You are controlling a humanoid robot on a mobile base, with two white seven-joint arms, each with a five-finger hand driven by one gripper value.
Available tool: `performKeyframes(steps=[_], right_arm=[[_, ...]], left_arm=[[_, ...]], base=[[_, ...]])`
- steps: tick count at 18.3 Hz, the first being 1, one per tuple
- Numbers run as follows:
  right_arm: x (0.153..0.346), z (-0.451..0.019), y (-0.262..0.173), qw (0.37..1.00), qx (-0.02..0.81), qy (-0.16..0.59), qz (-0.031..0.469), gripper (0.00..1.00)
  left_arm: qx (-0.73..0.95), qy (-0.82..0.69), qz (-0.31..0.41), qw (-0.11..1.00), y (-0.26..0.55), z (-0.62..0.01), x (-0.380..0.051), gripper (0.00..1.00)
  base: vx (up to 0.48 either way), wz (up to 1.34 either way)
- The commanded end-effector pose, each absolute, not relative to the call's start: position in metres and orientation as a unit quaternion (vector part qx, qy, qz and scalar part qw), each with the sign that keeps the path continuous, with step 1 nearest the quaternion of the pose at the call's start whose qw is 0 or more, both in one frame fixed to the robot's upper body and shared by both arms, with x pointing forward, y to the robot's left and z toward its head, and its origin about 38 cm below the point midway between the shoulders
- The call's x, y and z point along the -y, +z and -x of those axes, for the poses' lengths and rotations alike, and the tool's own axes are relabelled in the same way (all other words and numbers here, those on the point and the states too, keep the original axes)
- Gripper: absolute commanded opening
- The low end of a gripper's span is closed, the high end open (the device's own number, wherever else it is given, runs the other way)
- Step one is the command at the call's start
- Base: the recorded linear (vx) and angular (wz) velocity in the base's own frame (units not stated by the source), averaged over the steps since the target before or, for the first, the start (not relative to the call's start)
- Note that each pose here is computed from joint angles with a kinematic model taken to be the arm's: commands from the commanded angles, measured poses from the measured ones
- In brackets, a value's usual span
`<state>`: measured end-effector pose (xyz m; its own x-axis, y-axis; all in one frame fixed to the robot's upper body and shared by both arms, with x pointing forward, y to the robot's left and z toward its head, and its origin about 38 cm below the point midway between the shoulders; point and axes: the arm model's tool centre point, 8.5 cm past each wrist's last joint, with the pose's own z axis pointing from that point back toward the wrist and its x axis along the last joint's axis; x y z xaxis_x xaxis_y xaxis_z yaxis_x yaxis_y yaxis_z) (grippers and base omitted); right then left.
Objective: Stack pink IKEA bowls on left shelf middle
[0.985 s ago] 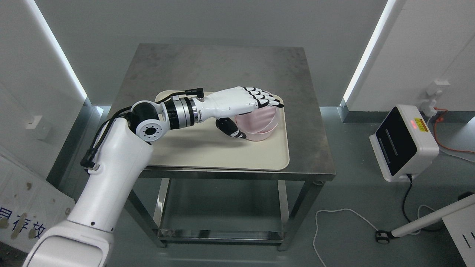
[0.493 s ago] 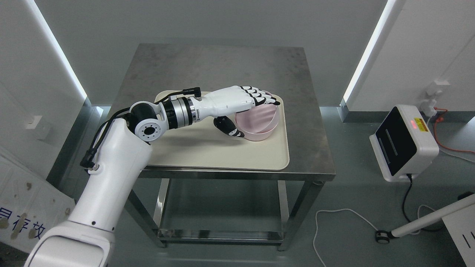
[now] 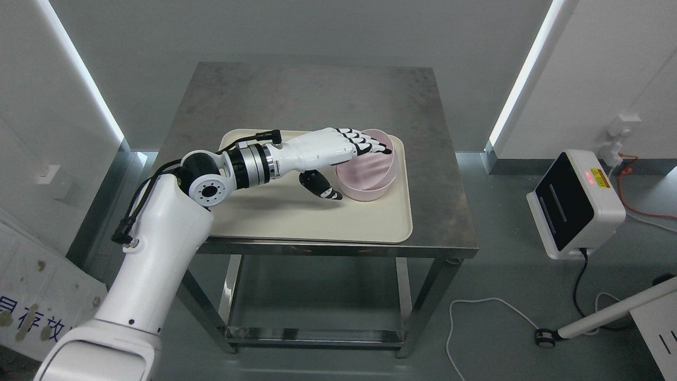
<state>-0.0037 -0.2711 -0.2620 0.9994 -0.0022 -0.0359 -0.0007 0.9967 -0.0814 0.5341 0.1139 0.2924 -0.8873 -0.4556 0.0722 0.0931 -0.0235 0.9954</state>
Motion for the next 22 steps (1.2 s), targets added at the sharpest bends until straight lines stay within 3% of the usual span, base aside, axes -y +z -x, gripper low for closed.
performKeyframes(steps=[1, 7, 11, 22], right_arm=[[0.282, 0.008, -0.261, 0.999, -0.012, -0.006, 0.049, 1.0], [0.282, 0.008, -0.261, 0.999, -0.013, -0.006, 0.049, 1.0], [0.282, 0.007, -0.261, 0.999, -0.012, -0.006, 0.049, 1.0], [0.282, 0.007, -0.261, 0.999, -0.011, -0.006, 0.049, 1.0]], left_arm=[[0.666, -0.706, -0.139, 0.2, 0.291, -0.536, -0.118, 0.61], [0.649, -0.72, -0.153, 0.191, 0.292, -0.537, -0.111, 0.51], [0.644, -0.726, -0.161, 0.179, 0.307, -0.538, -0.108, 0.39], [0.634, -0.738, -0.155, 0.17, 0.303, -0.536, -0.099, 0.39]], base=[[0.0, 0.0], [0.0, 0.0], [0.0, 0.0], [0.0, 0.0]])
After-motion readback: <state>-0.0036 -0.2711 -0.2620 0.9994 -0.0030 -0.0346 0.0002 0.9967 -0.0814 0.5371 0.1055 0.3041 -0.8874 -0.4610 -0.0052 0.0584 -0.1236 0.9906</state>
